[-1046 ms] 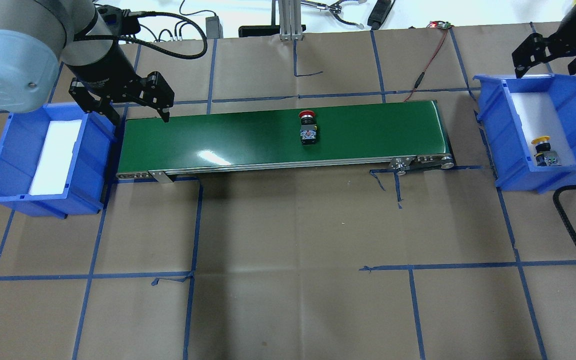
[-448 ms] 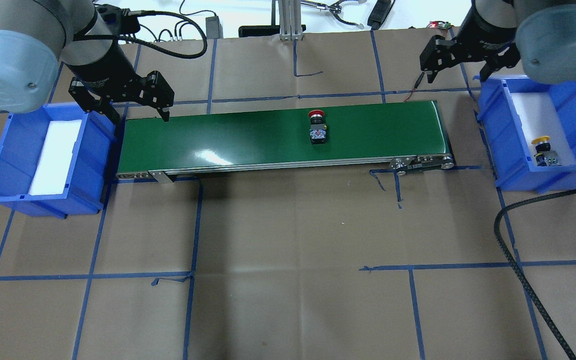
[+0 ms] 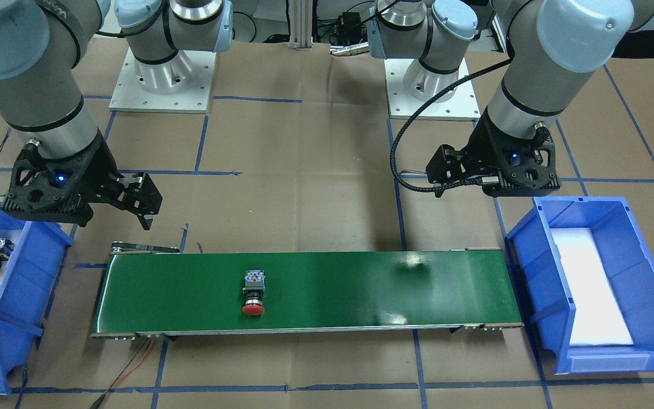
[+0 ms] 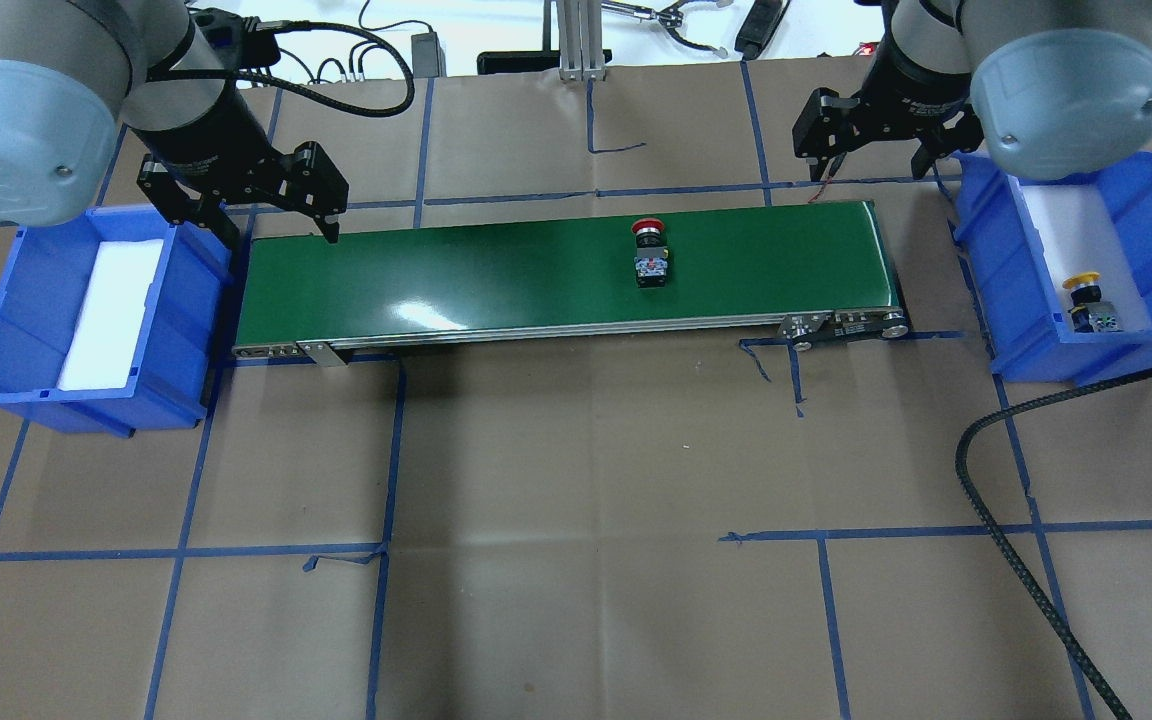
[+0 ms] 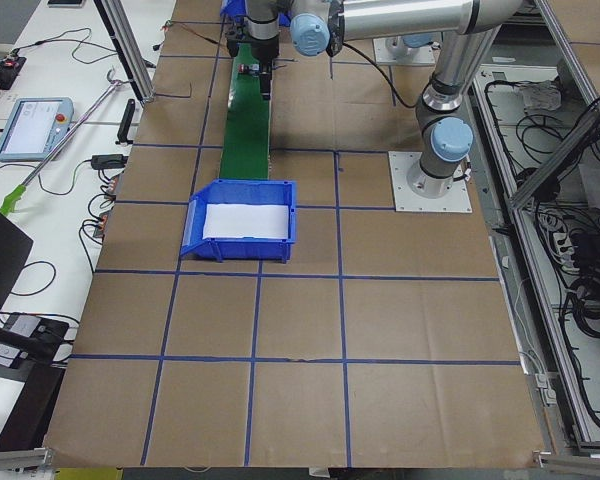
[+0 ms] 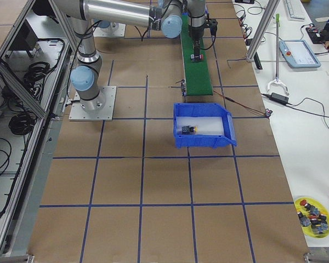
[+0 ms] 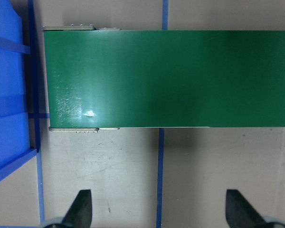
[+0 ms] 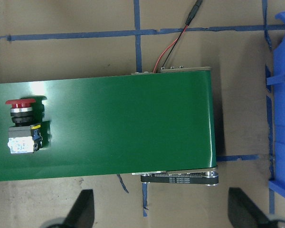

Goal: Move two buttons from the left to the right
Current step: 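Move the right gripper back over the belt toward the red button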

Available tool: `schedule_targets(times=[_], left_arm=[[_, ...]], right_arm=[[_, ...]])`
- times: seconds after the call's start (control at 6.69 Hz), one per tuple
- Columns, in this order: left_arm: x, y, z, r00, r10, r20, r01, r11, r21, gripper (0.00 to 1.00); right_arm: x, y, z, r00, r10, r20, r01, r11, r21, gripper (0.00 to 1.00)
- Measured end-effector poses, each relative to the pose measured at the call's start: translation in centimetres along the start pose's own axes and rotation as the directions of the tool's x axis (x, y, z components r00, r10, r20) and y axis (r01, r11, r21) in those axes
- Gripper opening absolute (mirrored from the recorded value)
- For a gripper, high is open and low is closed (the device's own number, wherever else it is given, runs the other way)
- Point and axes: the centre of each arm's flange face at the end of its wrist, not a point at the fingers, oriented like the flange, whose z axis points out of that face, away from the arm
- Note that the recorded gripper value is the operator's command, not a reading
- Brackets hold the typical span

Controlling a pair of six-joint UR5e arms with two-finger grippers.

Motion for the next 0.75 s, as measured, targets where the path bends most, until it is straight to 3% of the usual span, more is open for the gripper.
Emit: schedule_targets(times=[0.75], left_arm=[[0.0, 0.01, -0.01, 1.0, 0.0, 0.0, 0.0, 1.0, 0.0, 1.0]], right_arm=[[-0.98, -0.33, 1.24, 1.0, -0.016, 0.004, 0.016, 1.0, -0.013, 1.0]])
